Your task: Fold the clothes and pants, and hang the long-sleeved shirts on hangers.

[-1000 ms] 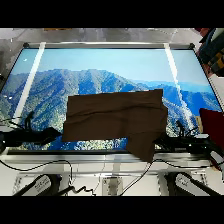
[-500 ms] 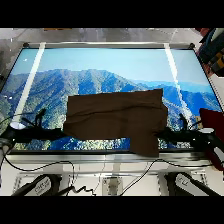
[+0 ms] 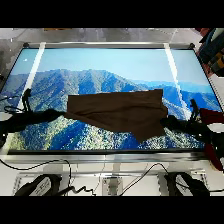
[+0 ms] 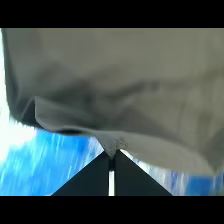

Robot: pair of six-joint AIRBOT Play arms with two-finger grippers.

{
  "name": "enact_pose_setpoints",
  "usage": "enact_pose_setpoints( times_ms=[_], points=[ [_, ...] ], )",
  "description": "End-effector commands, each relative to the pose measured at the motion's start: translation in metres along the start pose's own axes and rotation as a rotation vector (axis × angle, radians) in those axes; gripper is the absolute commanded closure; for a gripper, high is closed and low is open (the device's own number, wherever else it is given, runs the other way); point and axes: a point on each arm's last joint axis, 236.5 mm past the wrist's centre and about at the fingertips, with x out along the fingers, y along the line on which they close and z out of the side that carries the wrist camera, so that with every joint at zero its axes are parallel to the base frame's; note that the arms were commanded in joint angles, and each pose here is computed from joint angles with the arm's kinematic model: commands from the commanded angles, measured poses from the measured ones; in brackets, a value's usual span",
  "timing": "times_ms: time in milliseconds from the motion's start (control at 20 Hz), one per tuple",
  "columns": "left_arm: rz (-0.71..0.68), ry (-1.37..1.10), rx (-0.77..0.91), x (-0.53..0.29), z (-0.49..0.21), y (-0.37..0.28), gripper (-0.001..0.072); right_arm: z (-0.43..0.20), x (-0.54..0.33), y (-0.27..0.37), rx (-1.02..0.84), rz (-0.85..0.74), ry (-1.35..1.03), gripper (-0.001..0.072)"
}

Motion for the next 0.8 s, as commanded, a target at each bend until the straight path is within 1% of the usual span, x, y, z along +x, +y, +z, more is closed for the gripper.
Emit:
enact_pose_setpoints(
  times_ms=[0,100,200,400,600,650,700,750],
  points=[
    [0.069,-0.250,-0.017,0.005,0.060,-0.001,0.0691,0.071,0.006,0.033,-0.053,-0.021,-0.250,0.0700],
    [0.154,-0.382,-0.059,0.002,0.088,0.011,0.0691,0.116,0.019,0.047,-0.124,-0.053,-0.331,0.0700],
    [0.194,-0.428,-0.079,0.008,0.100,0.019,0.0691,0.160,0.037,0.045,-0.091,-0.075,-0.376,0.0700],
    [0.183,-0.319,-0.085,0.065,0.098,0.026,0.0691,0.207,0.093,0.018,-0.031,-0.108,-0.353,0.0700],
    [0.181,-0.218,-0.093,0.129,0.096,0.041,0.0688,0.232,0.137,-0.021,0.002,-0.161,-0.362,0.0694],
    [0.176,-0.208,-0.092,0.137,0.099,0.043,0.0652,0.231,0.143,-0.027,0.008,-0.167,-0.354,0.0568],
    [0.166,-0.200,-0.082,0.141,0.102,0.042,0.0421,0.228,0.147,-0.029,0.010,-0.168,-0.339,0.0262],
    [0.165,-0.207,-0.062,0.138,0.108,0.042,0.0035,0.224,0.147,-0.029,-0.007,-0.174,-0.322,0.0104]
  ],
)
